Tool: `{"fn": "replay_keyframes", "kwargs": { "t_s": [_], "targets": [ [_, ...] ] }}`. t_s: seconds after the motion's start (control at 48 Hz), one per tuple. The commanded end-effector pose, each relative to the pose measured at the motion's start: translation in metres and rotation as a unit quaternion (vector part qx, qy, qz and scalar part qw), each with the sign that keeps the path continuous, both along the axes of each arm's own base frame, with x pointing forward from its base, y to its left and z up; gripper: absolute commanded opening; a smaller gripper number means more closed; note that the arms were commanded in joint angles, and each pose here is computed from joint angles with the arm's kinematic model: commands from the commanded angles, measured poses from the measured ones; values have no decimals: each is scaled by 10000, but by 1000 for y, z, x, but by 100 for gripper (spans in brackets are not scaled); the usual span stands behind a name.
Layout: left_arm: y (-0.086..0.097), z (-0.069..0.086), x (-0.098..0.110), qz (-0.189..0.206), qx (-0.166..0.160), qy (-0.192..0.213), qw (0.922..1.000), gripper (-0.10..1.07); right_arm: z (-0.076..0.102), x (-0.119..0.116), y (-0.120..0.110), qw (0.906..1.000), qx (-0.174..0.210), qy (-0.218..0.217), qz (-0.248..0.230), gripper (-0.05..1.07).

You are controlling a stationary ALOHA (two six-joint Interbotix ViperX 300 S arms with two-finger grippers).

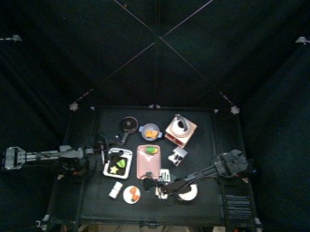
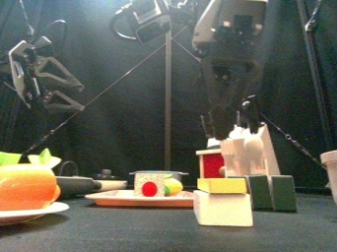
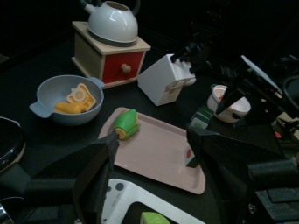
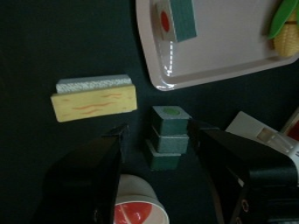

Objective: Grab green sushi piece from plate

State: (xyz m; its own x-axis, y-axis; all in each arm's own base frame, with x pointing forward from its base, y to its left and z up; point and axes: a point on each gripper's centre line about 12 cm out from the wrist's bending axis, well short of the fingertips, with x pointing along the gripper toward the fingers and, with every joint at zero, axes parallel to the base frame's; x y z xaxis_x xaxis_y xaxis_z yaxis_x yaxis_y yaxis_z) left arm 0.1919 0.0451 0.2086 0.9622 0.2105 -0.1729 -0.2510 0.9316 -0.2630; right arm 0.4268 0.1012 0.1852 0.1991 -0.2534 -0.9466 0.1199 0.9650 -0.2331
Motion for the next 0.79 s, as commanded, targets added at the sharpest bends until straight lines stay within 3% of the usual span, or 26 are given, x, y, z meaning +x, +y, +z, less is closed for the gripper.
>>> {"fn": "replay_keyframes", "kwargs": {
  "t_s": [0.0,0.125,0.333,0.438,0.521,0.646,0.771],
  "targets": [
    [0,4,2,0,15,-60,10000,96,37,14,-6,9982,224,-517,-188,89],
    [0,3,1,-8,13,-52,10000,96,48,32,-7,9946,612,-724,-416,89],
    [0,2,0,12,-29,-55,10000,96,46,66,3,9865,1292,-703,-718,89],
    [-2,5,-2,-5,-48,-147,9999,96,45,76,7,9866,1274,-652,-785,89],
    [-3,6,-4,-21,-32,-213,9998,96,49,82,6,9837,1212,-688,-1132,89],
    [-4,9,-9,-11,-14,-265,9996,96,60,85,-7,9694,906,-965,-2068,89],
    [-4,9,-12,16,-25,-214,9998,96,54,84,-12,9529,763,-1128,-2710,89]
  ]
}}
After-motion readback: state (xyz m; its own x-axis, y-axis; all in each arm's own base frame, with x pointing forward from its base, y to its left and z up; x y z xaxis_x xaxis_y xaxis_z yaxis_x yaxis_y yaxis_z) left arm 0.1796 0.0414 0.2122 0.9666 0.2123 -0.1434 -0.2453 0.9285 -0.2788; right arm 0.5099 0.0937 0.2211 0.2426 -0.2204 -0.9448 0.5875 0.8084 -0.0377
